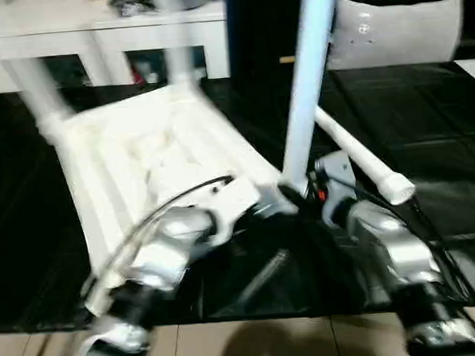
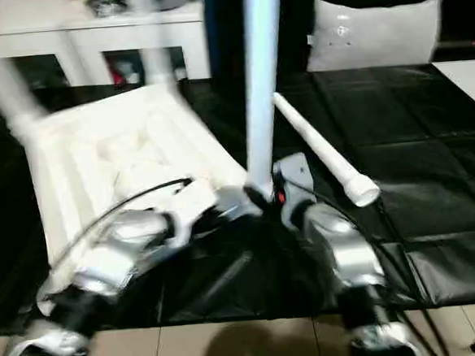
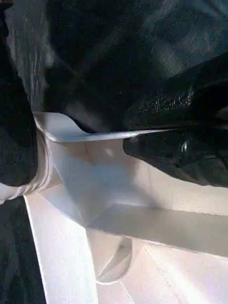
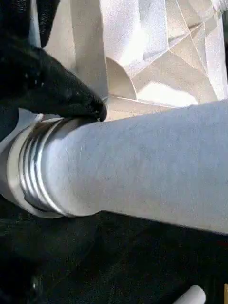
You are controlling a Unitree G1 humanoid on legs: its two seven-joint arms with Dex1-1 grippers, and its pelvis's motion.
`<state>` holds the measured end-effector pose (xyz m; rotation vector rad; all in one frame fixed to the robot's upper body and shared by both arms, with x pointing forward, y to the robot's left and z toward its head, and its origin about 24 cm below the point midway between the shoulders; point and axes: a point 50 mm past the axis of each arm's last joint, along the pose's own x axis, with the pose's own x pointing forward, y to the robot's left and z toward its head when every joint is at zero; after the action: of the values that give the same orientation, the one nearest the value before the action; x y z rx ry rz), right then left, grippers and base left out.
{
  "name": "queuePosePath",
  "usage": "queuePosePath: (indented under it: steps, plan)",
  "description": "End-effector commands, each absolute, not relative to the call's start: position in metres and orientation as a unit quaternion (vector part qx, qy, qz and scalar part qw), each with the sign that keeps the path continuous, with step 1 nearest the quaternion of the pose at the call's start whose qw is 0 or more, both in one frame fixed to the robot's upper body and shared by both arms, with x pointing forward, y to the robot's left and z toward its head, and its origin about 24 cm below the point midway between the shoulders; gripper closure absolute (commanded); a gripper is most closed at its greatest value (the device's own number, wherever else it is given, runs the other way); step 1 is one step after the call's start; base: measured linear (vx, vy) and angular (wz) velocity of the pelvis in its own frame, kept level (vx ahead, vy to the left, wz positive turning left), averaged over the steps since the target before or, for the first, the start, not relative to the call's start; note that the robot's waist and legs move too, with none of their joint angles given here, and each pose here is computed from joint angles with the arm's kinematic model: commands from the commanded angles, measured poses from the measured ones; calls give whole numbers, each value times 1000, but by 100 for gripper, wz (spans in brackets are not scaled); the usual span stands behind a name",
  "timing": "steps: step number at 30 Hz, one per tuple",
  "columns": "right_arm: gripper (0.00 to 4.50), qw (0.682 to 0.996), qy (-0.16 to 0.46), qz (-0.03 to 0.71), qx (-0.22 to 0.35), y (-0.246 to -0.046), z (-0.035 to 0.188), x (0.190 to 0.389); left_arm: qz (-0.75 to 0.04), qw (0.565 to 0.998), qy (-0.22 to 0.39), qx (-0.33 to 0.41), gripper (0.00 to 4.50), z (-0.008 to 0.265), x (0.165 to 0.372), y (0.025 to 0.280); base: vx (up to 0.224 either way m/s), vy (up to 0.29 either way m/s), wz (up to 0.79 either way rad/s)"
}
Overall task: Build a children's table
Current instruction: Rotate leg to tighten
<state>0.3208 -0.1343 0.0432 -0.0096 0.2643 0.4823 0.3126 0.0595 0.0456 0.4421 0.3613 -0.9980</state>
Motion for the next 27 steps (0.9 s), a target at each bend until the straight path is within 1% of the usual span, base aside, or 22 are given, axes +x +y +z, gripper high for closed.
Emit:
queuePosePath:
  steps: [1,2,4,6,7,9,11,12,16,19,20,21,23,25,27]
  plan:
    - [103,955,123,271,9,-114,45,319,-503,827,120,219,450,62,311,35,0,0,0]
    - [91,962,112,251,0,-120,48,319,-494,829,125,232,450,61,312,41,0,0,0]
    - [71,964,106,244,-1,-124,49,318,-488,831,126,237,450,61,314,45,0,0,0]
    - [65,964,105,246,12,-126,49,315,-484,832,126,242,450,61,315,48,0,0,0]
    - [65,964,106,243,15,-130,49,312,-478,833,126,250,450,60,317,50,0,0,0]
    - [36,965,113,236,13,-135,46,307,-470,837,127,251,450,60,320,52,0,0,0]
    - [25,967,115,229,16,-141,44,302,-460,843,128,249,450,59,324,53,0,0,0]
    - [9,967,116,227,16,-145,42,299,-449,848,129,251,450,59,327,54,0,0,0]
    - [3,972,108,210,-8,-156,40,289,-419,866,132,237,450,58,336,55,0,0,0]
    - [3,976,101,195,3,-161,41,284,-411,878,122,214,450,61,340,52,0,0,0]
    - [0,977,98,189,8,-164,42,282,-417,879,118,200,422,62,340,50,0,0,0]
    - [0,978,97,185,12,-166,43,281,-422,877,113,200,422,63,340,49,0,0,0]
    - [0,979,95,179,12,-167,43,280,-426,876,110,198,390,64,339,48,0,0,0]
    - [0,982,92,165,2,-171,45,279,-428,876,97,201,379,66,339,47,0,0,0]
    - [0,981,97,167,-6,-172,44,278,-417,882,86,203,366,68,340,50,0,0,0]
